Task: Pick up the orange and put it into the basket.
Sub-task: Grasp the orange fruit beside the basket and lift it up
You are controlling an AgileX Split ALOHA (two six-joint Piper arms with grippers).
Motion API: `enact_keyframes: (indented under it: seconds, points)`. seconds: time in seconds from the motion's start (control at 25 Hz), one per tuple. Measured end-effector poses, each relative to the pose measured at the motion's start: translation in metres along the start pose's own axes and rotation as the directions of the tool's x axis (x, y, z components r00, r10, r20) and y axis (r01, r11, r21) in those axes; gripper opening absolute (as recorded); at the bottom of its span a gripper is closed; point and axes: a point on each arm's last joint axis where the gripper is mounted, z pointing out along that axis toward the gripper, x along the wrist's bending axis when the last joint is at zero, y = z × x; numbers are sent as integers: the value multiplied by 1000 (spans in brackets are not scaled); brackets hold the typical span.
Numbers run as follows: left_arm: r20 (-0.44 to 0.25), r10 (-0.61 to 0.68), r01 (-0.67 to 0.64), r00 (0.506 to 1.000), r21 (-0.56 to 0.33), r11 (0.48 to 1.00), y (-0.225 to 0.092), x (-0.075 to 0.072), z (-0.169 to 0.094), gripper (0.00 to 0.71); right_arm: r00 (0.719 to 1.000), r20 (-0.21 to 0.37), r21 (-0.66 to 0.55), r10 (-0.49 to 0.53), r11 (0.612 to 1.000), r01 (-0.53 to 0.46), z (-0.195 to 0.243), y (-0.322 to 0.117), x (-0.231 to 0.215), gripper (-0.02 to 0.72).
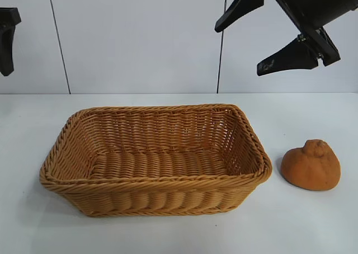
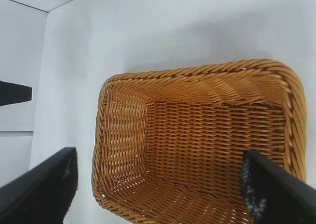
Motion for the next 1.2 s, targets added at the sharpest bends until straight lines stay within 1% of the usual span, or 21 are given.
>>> enact_keyframes:
  seconds: [0.12,0.24,0.28,0.36,0.6,0.8,0.88,0.96,1.0,1.08,1.12,1.2]
  points:
    - [-15,7,-8,1000,-29,1000,-41,1,-18,591,1000,0,0,-1,1000,1,0,0,0,610]
    - [-38,16,-18,999,-50,999,-84,4,-26,591,1000,0,1,-1,1000,1,0,0,0,610]
    - [-43,17,-19,999,-41,999,-98,5,-23,591,1000,0,1,-1,1000,1,0,0,0,610]
    - [-46,18,-21,999,-58,998,-125,6,-21,591,1000,0,1,-1,1000,1,0,0,0,610]
    - [-32,10,-17,999,-218,976,-186,7,-12,591,1000,0,2,-1,1000,1,0,0,0,610]
    - [-29,14,-23,999,-349,937,-227,8,-10,591,999,11,-9,-48,999,48,-6,9,6,610]
    - [-23,16,-24,1000,-413,910,-238,8,-14,591,996,43,-18,-78,997,78,-11,15,9,610]
    - [-22,19,-27,1000,-489,872,-247,7,-20,591,988,110,-21,-108,994,111,-16,22,8,610]
    - [-21,21,-29,1000,-517,855,-251,7,-22,591,983,146,-25,-108,993,113,-19,25,8,610]
    - [-20,24,-31,1000,-577,816,-261,7,-27,591,961,251,-25,-119,991,129,-26,32,5,610]
    - [-20,25,-32,999,-599,800,-265,7,-29,591,942,306,-18,-134,989,147,-30,35,2,610]
    - [-20,28,-34,999,-648,761,-274,7,-33,591,907,400,-9,-131,989,147,-37,38,-2,610]
